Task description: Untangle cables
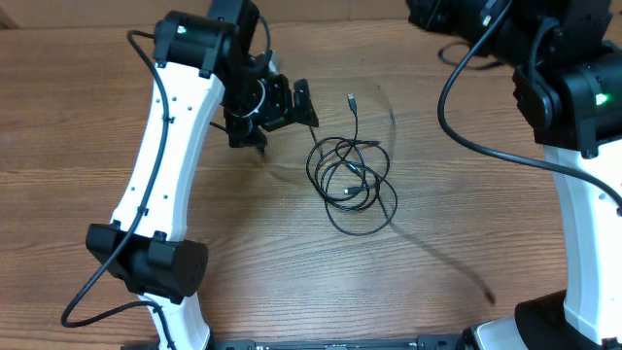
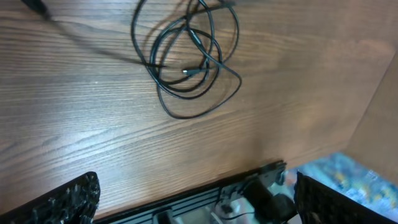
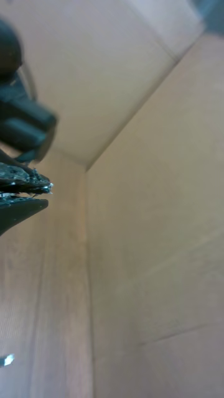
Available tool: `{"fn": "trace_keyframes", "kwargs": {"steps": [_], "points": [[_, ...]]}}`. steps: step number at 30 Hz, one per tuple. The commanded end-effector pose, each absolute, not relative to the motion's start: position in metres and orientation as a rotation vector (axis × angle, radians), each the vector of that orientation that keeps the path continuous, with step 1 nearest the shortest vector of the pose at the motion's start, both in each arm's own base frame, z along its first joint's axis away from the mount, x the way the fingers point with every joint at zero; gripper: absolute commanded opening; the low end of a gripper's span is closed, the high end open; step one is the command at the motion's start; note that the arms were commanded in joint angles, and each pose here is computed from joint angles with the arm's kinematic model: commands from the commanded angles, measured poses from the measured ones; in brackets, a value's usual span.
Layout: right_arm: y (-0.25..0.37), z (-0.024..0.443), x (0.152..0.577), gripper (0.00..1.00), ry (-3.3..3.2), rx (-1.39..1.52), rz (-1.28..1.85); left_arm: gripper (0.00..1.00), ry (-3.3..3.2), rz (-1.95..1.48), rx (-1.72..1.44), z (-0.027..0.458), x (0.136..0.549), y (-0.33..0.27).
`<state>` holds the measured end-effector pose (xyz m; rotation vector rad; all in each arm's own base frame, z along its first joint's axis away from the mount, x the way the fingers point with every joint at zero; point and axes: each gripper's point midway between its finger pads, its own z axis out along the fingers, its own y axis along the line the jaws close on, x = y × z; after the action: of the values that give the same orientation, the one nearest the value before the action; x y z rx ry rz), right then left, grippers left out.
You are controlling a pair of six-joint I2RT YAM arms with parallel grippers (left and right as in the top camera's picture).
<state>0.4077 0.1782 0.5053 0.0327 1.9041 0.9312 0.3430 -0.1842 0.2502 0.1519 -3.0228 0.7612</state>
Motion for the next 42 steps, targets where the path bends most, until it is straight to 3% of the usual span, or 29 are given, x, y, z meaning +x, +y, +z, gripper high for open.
{"fn": "trace_keyframes", "kwargs": {"steps": [1, 8, 10, 13, 16, 21, 34, 40, 42], "points": [[0.168, 0.523, 0.409, 0.04, 1.849, 0.163, 0.973, 1.0, -3.05, 0.756, -0.019, 0.252, 0.338, -0.196], [0.162, 0.492, 0.403, 0.04, 1.973, 0.152, 0.88, 1.0, -3.104, 0.635, -0.031, 0.246, 0.34, -0.189], [0.152, 0.47, 0.401, 0.11, 2.053, 0.154, 0.773, 1.0, -3.12, 0.595, -0.026, 0.244, 0.341, -0.185], [0.133, 0.437, 0.398, 0.25, 2.163, 0.184, 0.597, 1.0, -3.15, 0.516, 0.024, 0.241, 0.345, -0.176], [0.106, 0.394, 0.392, 0.5, 2.303, 0.244, 0.375, 1.0, -3.178, 0.417, 0.156, 0.238, 0.35, -0.165], [0.089, 0.327, 0.387, 0.7, 2.513, 0.259, 0.168, 1.0, -3.201, 0.36, 0.255, 0.237, 0.355, -0.159], [0.069, 0.184, 0.423, 0.89, 2.766, 0.279, 0.055, 1.0, -3.202, 0.36, 0.254, 0.237, 0.355, -0.159], [0.083, 0.147, 0.423, 0.89, 2.875, 0.135, 0.185, 1.0, -3.222, 0.355, 0.258, 0.238, 0.36, -0.158], [0.084, 0.135, 0.422, 0.83, 2.908, 0.131, 0.173, 1.0, -3.222, 0.356, 0.258, 0.238, 0.36, -0.158]]}}
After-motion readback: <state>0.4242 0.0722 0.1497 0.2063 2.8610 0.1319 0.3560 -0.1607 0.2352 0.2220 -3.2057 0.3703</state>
